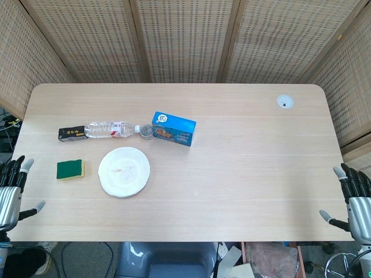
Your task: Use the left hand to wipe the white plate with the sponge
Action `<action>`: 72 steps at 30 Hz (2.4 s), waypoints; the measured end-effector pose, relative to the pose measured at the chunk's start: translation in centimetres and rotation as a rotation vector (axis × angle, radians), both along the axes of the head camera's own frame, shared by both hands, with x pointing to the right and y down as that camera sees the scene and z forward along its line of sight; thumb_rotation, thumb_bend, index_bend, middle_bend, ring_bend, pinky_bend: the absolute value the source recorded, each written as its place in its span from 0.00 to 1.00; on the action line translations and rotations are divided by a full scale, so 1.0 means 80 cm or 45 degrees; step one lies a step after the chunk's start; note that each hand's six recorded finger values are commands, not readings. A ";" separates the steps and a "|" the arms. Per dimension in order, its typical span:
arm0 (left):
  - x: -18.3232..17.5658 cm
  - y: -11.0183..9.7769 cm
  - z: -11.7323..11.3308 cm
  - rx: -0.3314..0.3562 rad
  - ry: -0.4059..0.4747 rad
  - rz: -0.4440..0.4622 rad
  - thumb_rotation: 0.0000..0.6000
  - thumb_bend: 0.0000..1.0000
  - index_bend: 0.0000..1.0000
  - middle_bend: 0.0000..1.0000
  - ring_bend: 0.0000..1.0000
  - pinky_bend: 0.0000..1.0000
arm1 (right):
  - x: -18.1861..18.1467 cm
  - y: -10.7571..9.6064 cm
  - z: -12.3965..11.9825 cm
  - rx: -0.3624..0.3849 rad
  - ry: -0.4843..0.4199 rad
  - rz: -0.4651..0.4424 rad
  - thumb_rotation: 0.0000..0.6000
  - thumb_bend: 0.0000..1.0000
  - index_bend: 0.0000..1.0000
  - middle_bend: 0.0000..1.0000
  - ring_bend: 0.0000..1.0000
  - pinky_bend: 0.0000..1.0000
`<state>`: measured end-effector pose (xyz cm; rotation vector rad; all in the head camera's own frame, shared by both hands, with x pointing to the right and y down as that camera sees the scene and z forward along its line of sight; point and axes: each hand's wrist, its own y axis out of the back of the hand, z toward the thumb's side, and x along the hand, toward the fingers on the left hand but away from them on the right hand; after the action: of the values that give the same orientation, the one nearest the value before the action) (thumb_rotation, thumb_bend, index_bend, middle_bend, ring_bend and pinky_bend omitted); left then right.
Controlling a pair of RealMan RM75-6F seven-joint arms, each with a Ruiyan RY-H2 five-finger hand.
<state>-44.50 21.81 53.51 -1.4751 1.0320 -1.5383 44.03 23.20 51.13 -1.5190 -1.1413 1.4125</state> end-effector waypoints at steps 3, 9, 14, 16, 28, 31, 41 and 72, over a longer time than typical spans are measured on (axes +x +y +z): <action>0.000 0.000 0.001 -0.002 -0.005 0.002 1.00 0.00 0.00 0.00 0.00 0.00 | 0.000 0.000 0.000 -0.001 0.000 0.000 1.00 0.00 0.00 0.00 0.00 0.00; -0.003 -0.005 0.016 -0.041 -0.014 0.011 1.00 0.00 0.00 0.00 0.00 0.00 | -0.001 0.000 0.001 -0.006 0.000 -0.002 1.00 0.00 0.00 0.00 0.00 0.00; -0.015 -0.019 0.056 -0.153 -0.019 0.003 1.00 0.00 0.00 0.00 0.00 0.00 | -0.001 0.000 0.002 -0.010 0.003 0.000 1.00 0.00 0.00 0.00 0.00 0.00; -0.022 -0.027 0.075 -0.197 -0.033 0.010 1.00 0.00 0.00 0.00 0.00 0.00 | -0.002 -0.001 0.004 -0.016 0.007 -0.001 1.00 0.00 0.00 0.00 0.00 0.00; -0.058 -0.076 0.192 -0.357 -0.089 0.012 1.00 0.00 0.12 0.07 0.01 0.18 | -0.003 -0.003 0.015 -0.047 0.038 0.003 1.00 0.00 0.00 0.00 0.00 0.00; -0.057 -0.079 0.217 -0.417 -0.092 0.017 1.00 0.00 0.14 0.08 0.03 0.19 | -0.003 -0.004 0.017 -0.049 0.040 0.005 1.00 0.00 0.00 0.00 0.00 0.00; -0.045 -0.091 0.256 -0.488 -0.087 0.036 1.00 0.00 0.21 0.15 0.08 0.20 | -0.003 -0.003 0.019 -0.058 0.043 0.006 1.00 0.00 0.00 0.00 0.00 0.00; -0.033 -0.110 0.279 -0.436 -0.107 0.033 1.00 0.24 0.52 0.40 0.31 0.42 | 0.000 -0.006 0.033 -0.104 0.037 0.026 1.00 0.00 0.00 0.00 0.00 0.00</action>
<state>-47.10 12.98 75.86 -1.6272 0.7216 -1.8076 44.00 22.68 53.74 -1.5420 -1.0958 1.5067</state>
